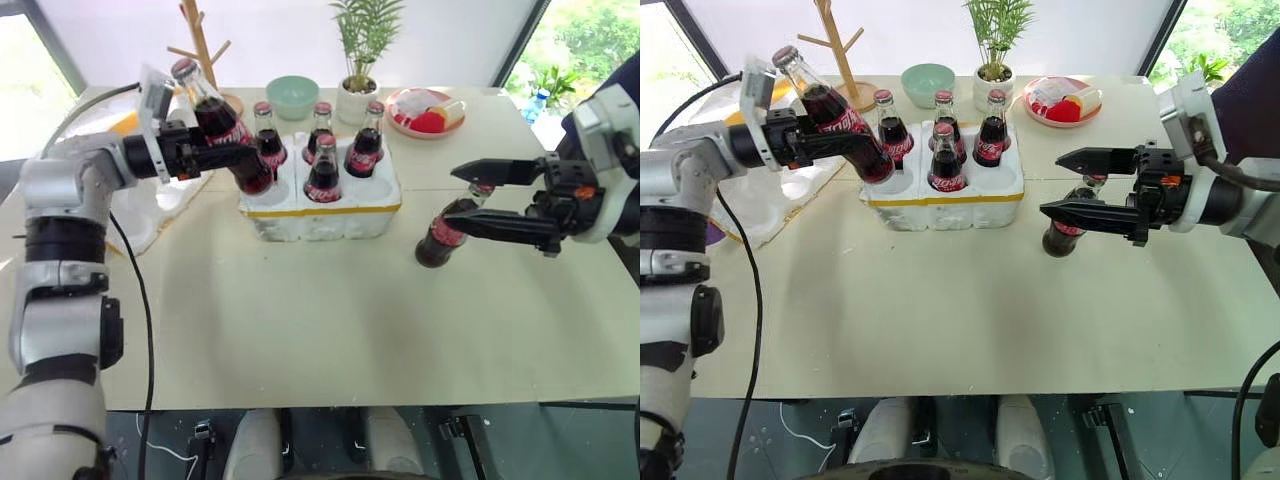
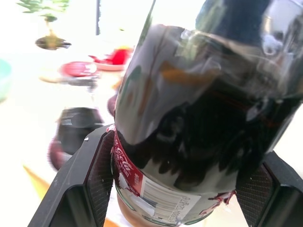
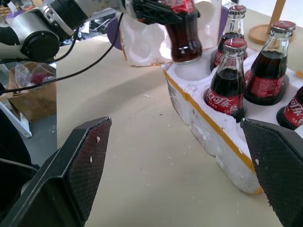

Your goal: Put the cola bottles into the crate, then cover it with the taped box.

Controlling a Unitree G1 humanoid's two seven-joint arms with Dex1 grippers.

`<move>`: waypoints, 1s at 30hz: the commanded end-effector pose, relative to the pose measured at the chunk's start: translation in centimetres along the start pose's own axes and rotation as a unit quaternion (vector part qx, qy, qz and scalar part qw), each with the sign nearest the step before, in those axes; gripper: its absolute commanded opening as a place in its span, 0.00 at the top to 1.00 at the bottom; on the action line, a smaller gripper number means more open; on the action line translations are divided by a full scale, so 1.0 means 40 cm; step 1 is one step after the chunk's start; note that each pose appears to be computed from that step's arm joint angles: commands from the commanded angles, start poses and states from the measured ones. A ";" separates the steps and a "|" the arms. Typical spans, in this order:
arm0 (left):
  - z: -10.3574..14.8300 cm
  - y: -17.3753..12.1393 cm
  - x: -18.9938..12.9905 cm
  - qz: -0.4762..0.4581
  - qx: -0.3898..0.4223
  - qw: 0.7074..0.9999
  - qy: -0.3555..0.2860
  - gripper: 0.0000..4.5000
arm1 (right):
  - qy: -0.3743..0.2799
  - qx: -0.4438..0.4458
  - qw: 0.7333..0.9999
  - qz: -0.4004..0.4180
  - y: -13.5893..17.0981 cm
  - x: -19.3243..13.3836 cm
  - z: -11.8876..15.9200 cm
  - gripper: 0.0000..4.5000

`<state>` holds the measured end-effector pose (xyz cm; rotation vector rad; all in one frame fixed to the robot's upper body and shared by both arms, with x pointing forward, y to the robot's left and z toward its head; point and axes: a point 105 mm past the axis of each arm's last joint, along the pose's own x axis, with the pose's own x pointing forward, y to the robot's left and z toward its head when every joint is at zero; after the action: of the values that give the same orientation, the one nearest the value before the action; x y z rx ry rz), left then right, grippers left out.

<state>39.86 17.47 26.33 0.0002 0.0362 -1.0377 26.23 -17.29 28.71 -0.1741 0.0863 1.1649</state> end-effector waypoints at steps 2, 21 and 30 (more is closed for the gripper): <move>0.042 -0.006 0.034 -0.015 0.059 0.998 -0.014 0.38 | -0.015 -0.030 0.999 0.003 0.023 0.020 0.046 0.00; -0.163 -0.015 0.102 -0.050 0.119 0.982 0.138 0.38 | -0.005 -0.023 0.999 -0.024 0.003 0.026 0.021 0.00; -0.089 0.003 0.062 -0.032 0.107 0.990 0.090 0.01 | 0.011 -0.033 0.998 -0.046 -0.007 -0.014 -0.018 0.00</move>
<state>41.31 14.63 20.02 0.2906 0.1526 -1.1072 26.66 -17.44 26.68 -0.1936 0.1179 1.1023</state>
